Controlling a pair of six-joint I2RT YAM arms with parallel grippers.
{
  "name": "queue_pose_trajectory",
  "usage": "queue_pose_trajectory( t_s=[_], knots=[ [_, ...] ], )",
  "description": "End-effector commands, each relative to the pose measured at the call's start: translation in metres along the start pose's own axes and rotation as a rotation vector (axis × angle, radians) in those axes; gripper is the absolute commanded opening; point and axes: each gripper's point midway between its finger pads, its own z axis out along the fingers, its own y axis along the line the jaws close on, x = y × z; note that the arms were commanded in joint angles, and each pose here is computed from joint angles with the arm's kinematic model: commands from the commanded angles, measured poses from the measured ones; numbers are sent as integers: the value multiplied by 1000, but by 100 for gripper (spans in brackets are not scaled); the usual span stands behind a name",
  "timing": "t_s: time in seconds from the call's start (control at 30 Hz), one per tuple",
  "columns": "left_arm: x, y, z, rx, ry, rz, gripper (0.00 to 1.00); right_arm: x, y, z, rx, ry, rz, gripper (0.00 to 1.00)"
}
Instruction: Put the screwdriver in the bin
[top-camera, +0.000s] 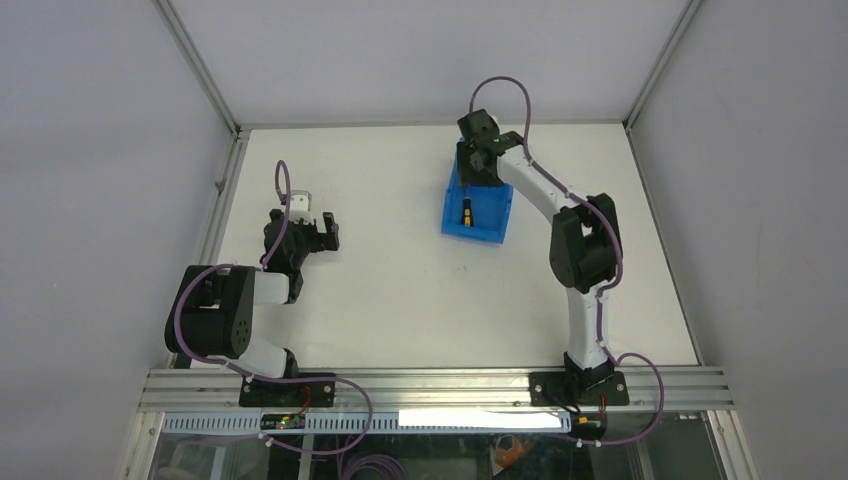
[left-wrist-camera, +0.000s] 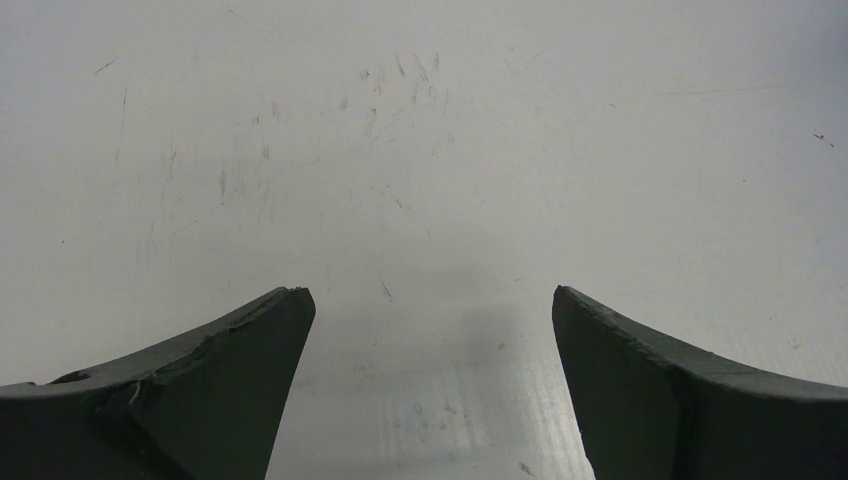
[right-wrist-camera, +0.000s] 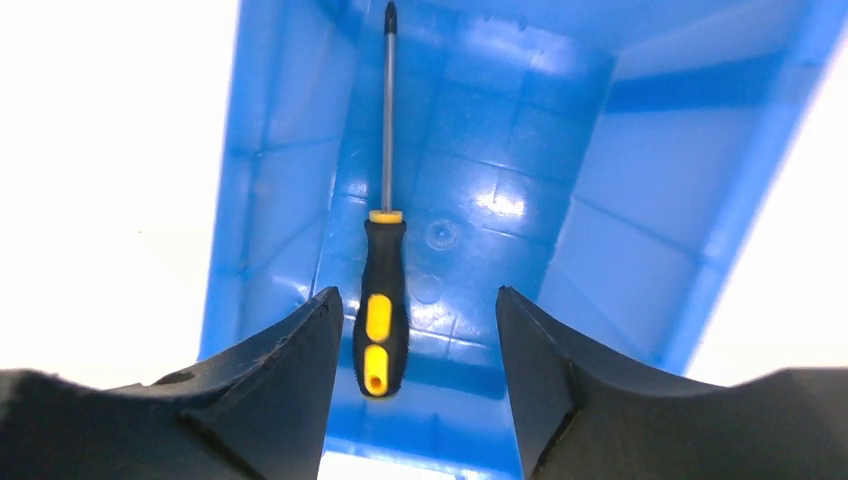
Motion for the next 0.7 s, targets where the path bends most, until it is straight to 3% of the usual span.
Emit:
queue_pose_trajectory(
  t_s=[0.0,0.17,0.43,0.67],
  knots=[
    [-22,1,3,-7,-66,-11,99,-60,-19,-84,6,-200,17,66],
    [-22,1,3,-8,-66,-11,99,-59,-80,-106,86,-202,58,98],
    [-22,2,3,-9,-65,-11,99,-15,-220,-133,231,-171,215,99],
    [-22,1,4,-8,-65,-11,99,8,-281,-155,314,-171,331,99]
  ],
)
